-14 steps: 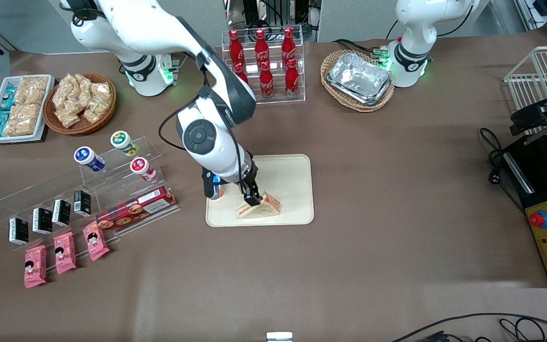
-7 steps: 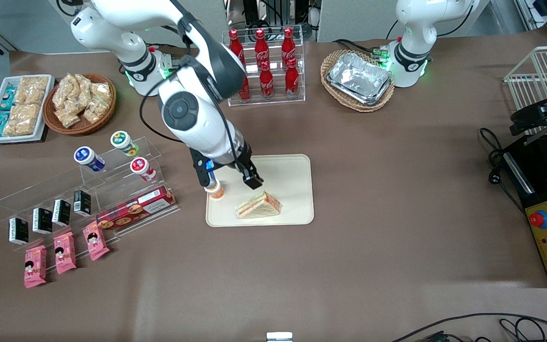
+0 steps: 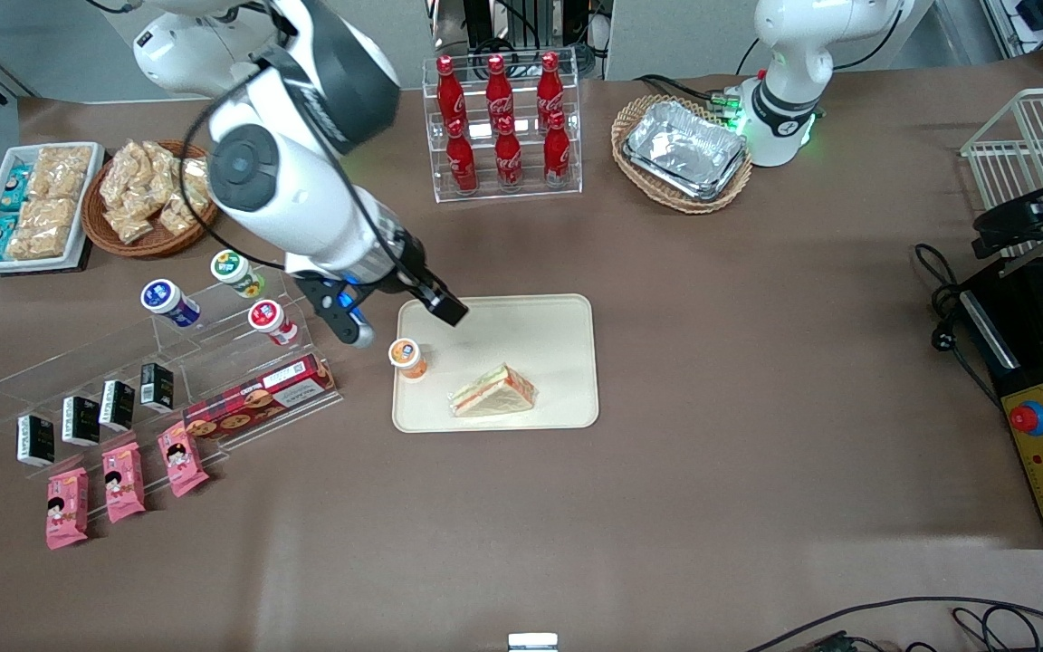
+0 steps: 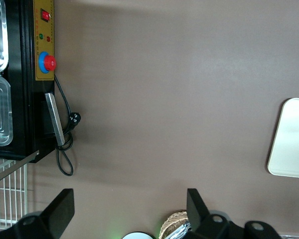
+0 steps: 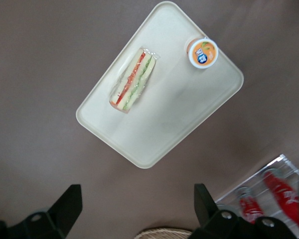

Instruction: Place sandwich on tray

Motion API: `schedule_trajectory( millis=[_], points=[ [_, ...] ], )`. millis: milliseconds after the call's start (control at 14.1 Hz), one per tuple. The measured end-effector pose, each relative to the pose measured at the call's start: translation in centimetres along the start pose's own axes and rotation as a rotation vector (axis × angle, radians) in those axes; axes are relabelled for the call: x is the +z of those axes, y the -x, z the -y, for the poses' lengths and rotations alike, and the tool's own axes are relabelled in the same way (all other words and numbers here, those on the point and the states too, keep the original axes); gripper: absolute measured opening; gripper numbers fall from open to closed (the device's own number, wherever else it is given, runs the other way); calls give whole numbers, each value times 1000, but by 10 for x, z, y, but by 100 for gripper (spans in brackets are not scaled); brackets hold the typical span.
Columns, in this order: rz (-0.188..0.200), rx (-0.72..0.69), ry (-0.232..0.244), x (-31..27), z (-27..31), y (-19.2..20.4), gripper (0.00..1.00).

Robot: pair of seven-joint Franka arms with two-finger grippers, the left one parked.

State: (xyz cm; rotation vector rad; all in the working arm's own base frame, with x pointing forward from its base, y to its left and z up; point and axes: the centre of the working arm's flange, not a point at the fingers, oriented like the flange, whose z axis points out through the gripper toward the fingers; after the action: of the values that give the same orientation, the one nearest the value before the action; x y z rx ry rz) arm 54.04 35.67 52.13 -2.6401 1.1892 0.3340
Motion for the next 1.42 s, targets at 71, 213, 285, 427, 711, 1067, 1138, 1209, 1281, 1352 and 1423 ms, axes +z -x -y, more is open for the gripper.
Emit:
schedule_trajectory(
  millis=[71,213,285,427,711,1067,1138,1209,1281,1352,1423],
  points=[
    [2,-45,10,-9,-5,-2,100],
    [-4,-135,40,-27,-18,-11,100],
    [-4,-171,62,-33,-25,-18,100],
    [-10,-225,105,-44,-38,-29,100],
    [-16,-396,146,-80,-67,-61,100],
    [-37,-553,165,-123,-108,-118,100],
    [-43,-582,166,-130,-115,-128,100],
    [-46,-613,164,-137,-124,-142,100],
    [-51,-651,162,-145,-134,-158,100],
    [-58,-685,166,-152,-145,-176,100],
    [-67,-711,174,-159,-157,-193,100]
  ],
)
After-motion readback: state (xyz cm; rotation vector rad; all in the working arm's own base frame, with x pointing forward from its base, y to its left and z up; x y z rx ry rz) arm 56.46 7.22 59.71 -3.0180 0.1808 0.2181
